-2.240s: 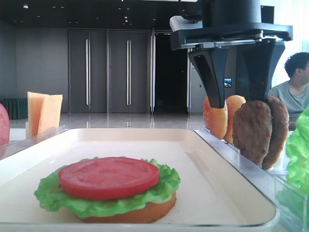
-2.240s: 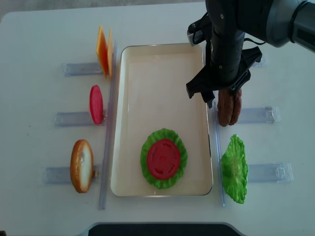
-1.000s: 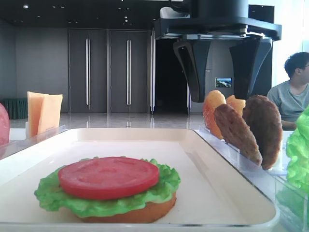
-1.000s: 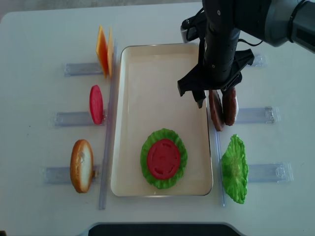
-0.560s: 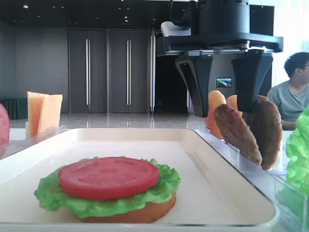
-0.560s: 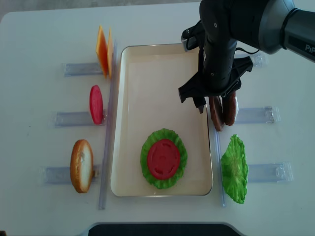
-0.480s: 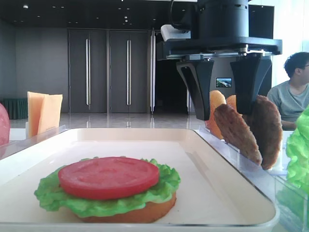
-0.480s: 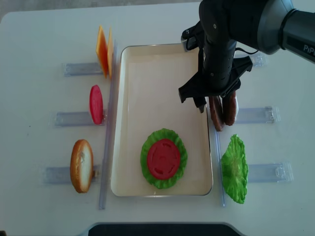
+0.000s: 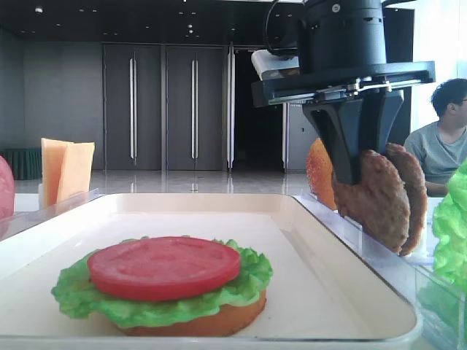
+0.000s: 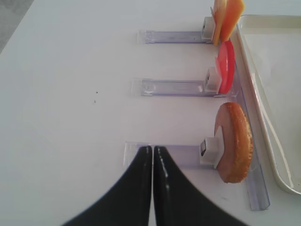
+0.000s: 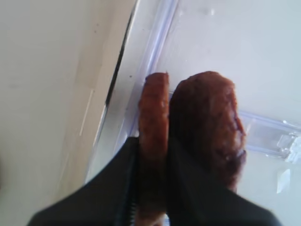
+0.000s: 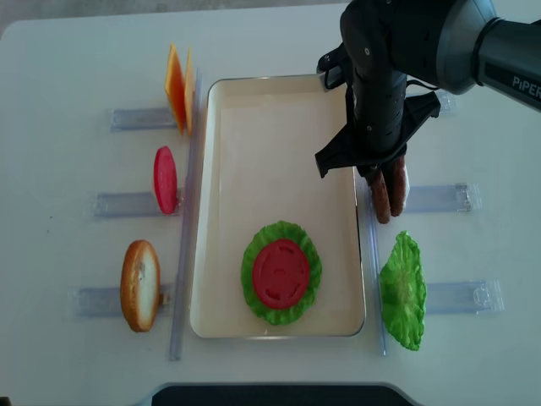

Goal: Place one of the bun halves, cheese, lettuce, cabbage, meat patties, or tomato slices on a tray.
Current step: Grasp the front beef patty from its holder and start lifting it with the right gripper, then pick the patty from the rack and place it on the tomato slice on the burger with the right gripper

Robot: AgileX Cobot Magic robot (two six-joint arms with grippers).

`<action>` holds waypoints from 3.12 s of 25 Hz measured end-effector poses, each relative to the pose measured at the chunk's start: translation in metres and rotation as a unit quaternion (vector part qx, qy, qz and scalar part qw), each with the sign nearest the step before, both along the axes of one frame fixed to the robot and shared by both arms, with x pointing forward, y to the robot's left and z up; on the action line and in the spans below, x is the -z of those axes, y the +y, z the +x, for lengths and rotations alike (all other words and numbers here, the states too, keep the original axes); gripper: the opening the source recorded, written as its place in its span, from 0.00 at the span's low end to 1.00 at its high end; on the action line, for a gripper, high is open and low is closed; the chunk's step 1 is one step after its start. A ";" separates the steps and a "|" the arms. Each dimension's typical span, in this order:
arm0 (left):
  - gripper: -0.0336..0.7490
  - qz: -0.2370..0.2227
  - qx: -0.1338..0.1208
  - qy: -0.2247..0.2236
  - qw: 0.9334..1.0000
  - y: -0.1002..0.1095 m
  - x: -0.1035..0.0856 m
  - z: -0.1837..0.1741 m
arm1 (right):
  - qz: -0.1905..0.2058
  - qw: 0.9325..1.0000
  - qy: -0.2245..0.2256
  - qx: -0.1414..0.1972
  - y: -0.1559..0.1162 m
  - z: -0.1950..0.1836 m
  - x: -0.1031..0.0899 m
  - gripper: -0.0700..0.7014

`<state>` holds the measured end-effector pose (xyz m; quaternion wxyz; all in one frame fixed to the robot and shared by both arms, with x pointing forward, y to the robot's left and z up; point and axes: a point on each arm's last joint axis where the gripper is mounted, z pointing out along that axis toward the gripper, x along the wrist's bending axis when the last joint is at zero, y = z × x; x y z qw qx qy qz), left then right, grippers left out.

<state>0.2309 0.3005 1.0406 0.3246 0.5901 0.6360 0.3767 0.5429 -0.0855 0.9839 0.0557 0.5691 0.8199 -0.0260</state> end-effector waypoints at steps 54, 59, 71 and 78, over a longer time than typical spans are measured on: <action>0.03 0.003 0.002 0.000 1.000 0.000 0.000 0.000 | 0.102 0.988 -0.105 0.037 -0.054 -0.101 -0.113 0.23; 0.03 0.003 0.002 0.000 1.000 0.000 0.000 0.000 | 0.115 0.986 -0.111 0.037 -0.056 -0.117 -0.118 0.23; 0.03 0.003 0.002 0.000 1.000 0.000 0.000 0.000 | 0.208 0.976 -0.064 -0.027 -0.035 -0.129 -0.120 0.23; 0.03 0.003 0.002 0.000 1.000 0.000 0.000 0.000 | 0.350 0.935 -0.023 -0.053 -0.032 -0.121 -0.120 0.23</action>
